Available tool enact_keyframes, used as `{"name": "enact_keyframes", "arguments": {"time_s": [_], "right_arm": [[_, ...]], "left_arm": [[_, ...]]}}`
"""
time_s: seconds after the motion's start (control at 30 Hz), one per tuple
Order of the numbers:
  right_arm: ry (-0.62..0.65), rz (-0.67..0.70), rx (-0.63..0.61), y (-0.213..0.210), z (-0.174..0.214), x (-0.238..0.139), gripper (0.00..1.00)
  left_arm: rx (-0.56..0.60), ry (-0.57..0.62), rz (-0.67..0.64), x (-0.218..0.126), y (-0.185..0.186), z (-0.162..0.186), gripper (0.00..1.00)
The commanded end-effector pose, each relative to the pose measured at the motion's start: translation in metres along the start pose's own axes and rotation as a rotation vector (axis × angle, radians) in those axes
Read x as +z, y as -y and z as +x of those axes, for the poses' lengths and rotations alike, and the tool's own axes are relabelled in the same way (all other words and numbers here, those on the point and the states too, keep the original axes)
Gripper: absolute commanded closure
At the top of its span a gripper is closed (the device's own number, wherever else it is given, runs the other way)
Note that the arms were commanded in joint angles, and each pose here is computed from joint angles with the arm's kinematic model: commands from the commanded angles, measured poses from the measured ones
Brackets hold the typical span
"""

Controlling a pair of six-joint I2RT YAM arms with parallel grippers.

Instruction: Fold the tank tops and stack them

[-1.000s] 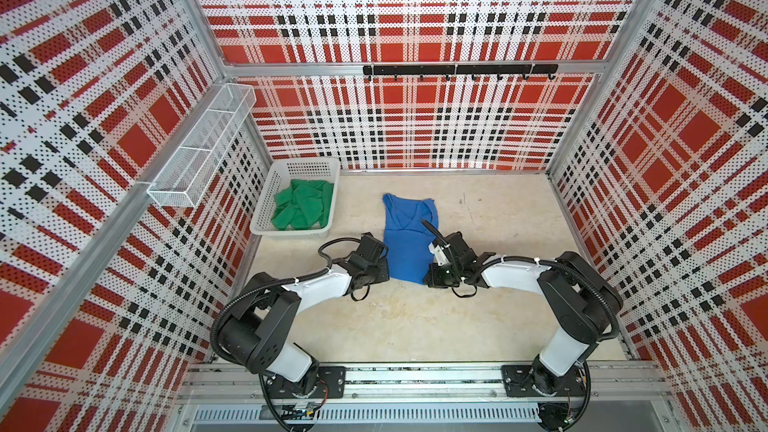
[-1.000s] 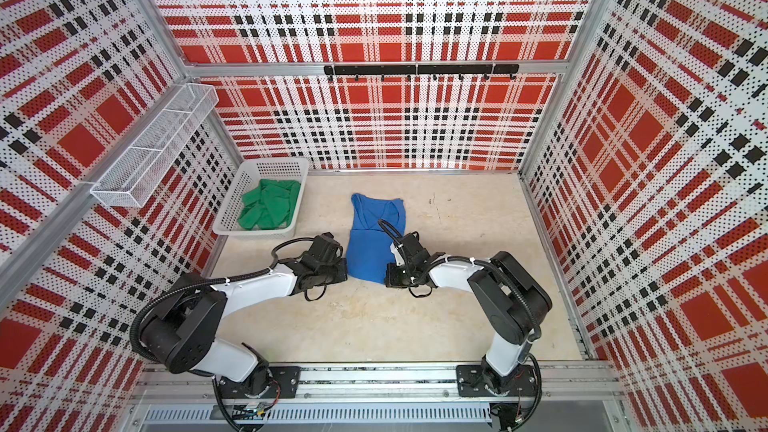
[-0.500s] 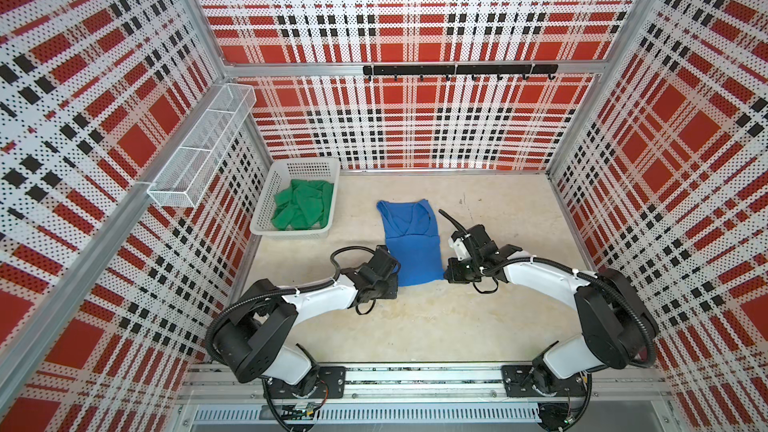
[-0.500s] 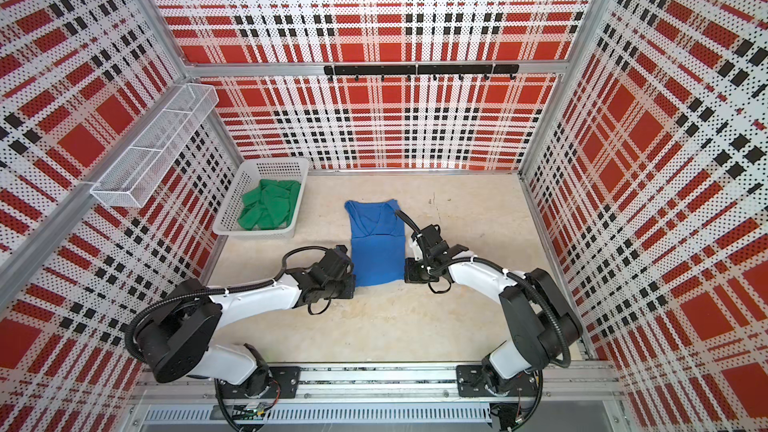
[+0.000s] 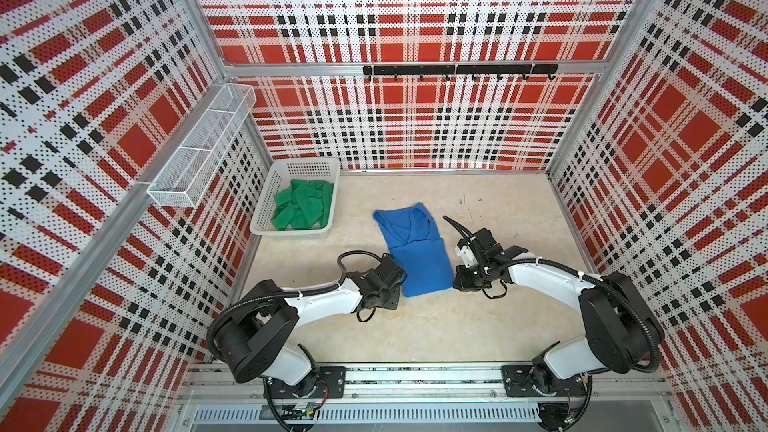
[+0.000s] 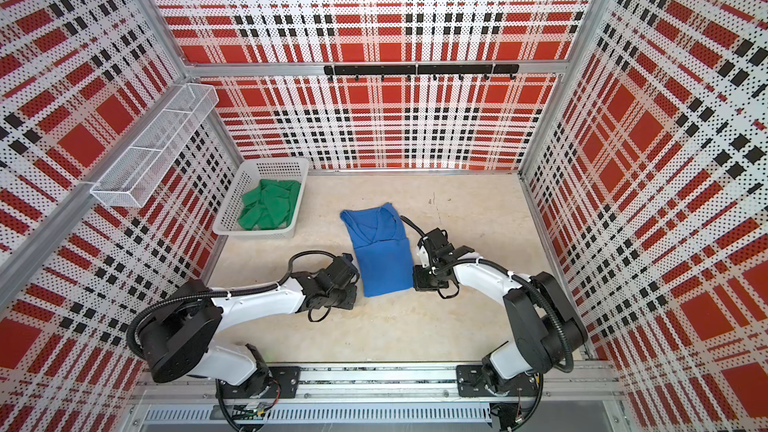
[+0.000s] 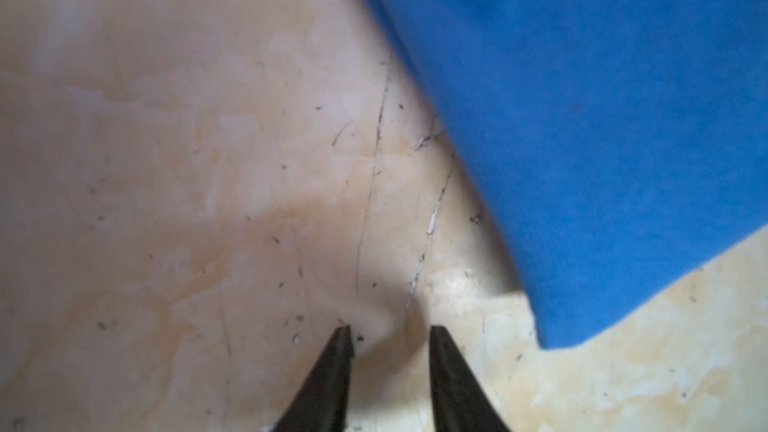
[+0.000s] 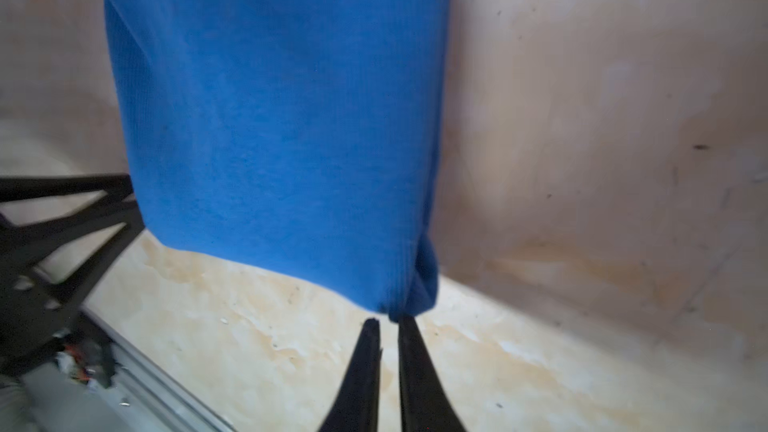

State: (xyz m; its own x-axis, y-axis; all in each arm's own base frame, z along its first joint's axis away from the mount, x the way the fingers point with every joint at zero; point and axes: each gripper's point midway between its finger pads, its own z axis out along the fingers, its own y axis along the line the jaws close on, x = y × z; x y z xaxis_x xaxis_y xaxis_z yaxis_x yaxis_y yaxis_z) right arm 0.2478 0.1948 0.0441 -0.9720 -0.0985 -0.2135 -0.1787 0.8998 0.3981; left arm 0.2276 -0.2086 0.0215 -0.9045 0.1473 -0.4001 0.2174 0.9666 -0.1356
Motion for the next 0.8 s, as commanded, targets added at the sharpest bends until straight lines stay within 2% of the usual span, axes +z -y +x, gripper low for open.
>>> {"name": "enact_keyframes", "arguments": {"time_s": [0.0,0.13,0.2,0.4,0.5,0.57,0.77], "right_arm": [[-0.009,0.017,0.002,0.004,0.008,-0.008,0.76],[0.003,-0.005,0.013,-0.001,0.007,-0.014,0.63],[0.021,-0.016,0.020,-0.003,0.005,-0.019,0.56],[0.051,-0.110,0.110,0.002,0.004,-0.021,0.51],[0.064,-0.202,0.149,-0.005,0.000,-0.018,0.47],[0.060,-0.231,0.166,-0.005,-0.001,-0.014,0.45],[0.062,-0.258,0.198,0.003,-0.002,-0.007,0.44]], "left_arm": [[-0.023,0.029,0.024,-0.018,0.004,-0.008,0.53],[-0.094,0.060,0.056,-0.028,0.003,-0.012,0.50],[-0.154,0.077,0.117,-0.033,0.007,-0.013,0.49],[-0.474,0.121,0.476,-0.043,0.043,-0.011,0.33],[-0.622,0.167,0.646,-0.050,0.053,-0.015,0.30],[-0.682,0.168,0.695,-0.051,0.054,-0.014,0.29],[-0.736,0.151,0.705,-0.044,0.061,-0.012,0.28]]}}
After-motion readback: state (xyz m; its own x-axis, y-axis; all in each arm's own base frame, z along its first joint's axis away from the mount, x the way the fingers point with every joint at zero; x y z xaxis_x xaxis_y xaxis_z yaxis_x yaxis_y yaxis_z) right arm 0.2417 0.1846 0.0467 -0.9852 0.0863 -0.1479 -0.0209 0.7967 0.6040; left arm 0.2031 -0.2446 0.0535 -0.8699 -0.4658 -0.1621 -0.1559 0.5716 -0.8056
